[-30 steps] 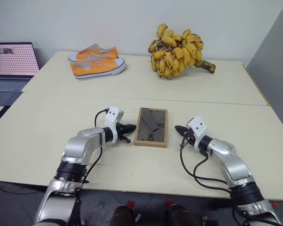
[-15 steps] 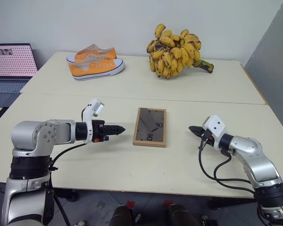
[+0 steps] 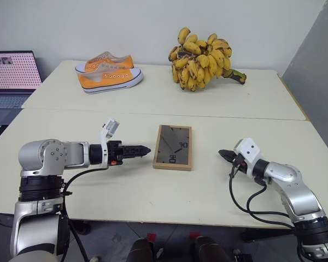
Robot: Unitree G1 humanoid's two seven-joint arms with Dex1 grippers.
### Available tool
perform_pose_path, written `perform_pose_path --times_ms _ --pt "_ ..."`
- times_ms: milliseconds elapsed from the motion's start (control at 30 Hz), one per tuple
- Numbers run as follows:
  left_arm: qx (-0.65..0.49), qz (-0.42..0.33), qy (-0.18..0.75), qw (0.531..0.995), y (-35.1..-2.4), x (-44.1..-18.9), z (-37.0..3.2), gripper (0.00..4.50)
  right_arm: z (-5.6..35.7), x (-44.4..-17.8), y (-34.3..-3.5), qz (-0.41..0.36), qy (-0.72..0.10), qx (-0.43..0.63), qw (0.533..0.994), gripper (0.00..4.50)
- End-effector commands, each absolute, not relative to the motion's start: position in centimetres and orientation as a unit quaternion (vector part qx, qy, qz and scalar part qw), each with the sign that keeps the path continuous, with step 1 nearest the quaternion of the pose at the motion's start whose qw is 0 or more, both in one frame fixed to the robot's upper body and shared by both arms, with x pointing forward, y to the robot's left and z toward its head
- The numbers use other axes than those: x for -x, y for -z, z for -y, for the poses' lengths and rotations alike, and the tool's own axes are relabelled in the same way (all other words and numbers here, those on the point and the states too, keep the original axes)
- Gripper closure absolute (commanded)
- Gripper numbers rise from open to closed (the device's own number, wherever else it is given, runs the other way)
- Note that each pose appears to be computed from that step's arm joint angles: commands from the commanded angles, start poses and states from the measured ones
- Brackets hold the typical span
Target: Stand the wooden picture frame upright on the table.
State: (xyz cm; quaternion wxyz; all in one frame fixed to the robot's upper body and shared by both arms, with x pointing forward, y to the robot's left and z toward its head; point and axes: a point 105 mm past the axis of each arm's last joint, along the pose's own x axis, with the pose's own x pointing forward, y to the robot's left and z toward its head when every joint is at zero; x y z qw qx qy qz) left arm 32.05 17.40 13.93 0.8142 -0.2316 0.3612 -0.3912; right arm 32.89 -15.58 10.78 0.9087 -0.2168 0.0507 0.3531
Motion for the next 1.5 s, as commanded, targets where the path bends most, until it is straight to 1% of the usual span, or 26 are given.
perform_pose_path --times_ms 33,167,300,500,567,800,967,1167,1367,1400,1467,1500 --pt "0.227 -0.366 0.391 0.813 -14.0 -32.7 -16.8 1.19 15.2 -33.3 -11.7 -0.024 -0.343 0.22 0.913 4.5" --pt "0.233 -0.388 0.384 0.805 -12.5 -33.3 -16.1 1.19 14.7 -34.2 -11.2 -0.021 -0.331 0.212 0.919 4.5" --pt "0.243 -0.397 0.373 0.803 -11.1 -34.5 -15.1 1.19 13.7 -34.7 -10.4 -0.02 -0.33 0.211 0.92 4.5" --pt "0.249 -0.398 0.372 0.801 -10.5 -35.2 -14.5 1.19 12.7 -35.6 -9.1 -0.029 -0.322 0.203 0.924 4.5" --pt "0.251 -0.398 0.376 0.798 -10.5 -35.3 -14.2 1.19 11.8 -35.7 -8.8 -0.028 -0.323 0.194 0.926 4.5" --pt "0.251 -0.397 0.384 0.795 -10.6 -35.4 -13.6 1.19 7.5 -35.2 -10.0 -0.003 -0.351 0.159 0.923 4.5" --pt "0.252 -0.395 0.387 0.794 -10.9 -35.6 -13.5 1.19 5.5 -35.0 -10.6 0.005 -0.358 0.136 0.924 4.5" --pt "0.259 -0.393 0.389 0.792 -11.1 -35.6 -13.4 1.19 4.7 -35.2 -10.9 0.006 -0.357 0.127 0.926 4.5" --pt "0.269 -0.39 0.393 0.788 -11.4 -35.5 -13.4 1.19 5.0 -35.5 -11.0 0.007 -0.352 0.131 0.927 4.5" --pt "0.274 -0.387 0.394 0.787 -11.5 -35.6 -13.4 1.46 5.2 -35.6 -11.1 0.006 -0.35 0.131 0.927 4.5" --pt "0.285 -0.38 0.398 0.785 -11.8 -35.7 -13.3 1.62 5.5 -35.6 -11.0 0.004 -0.347 0.132 0.929 4.5" --pt "0.288 -0.379 0.399 0.784 -11.9 -35.7 -13.3 1.84 5.7 -35.6 -10.9 0.003 -0.345 0.132 0.929 4.5"
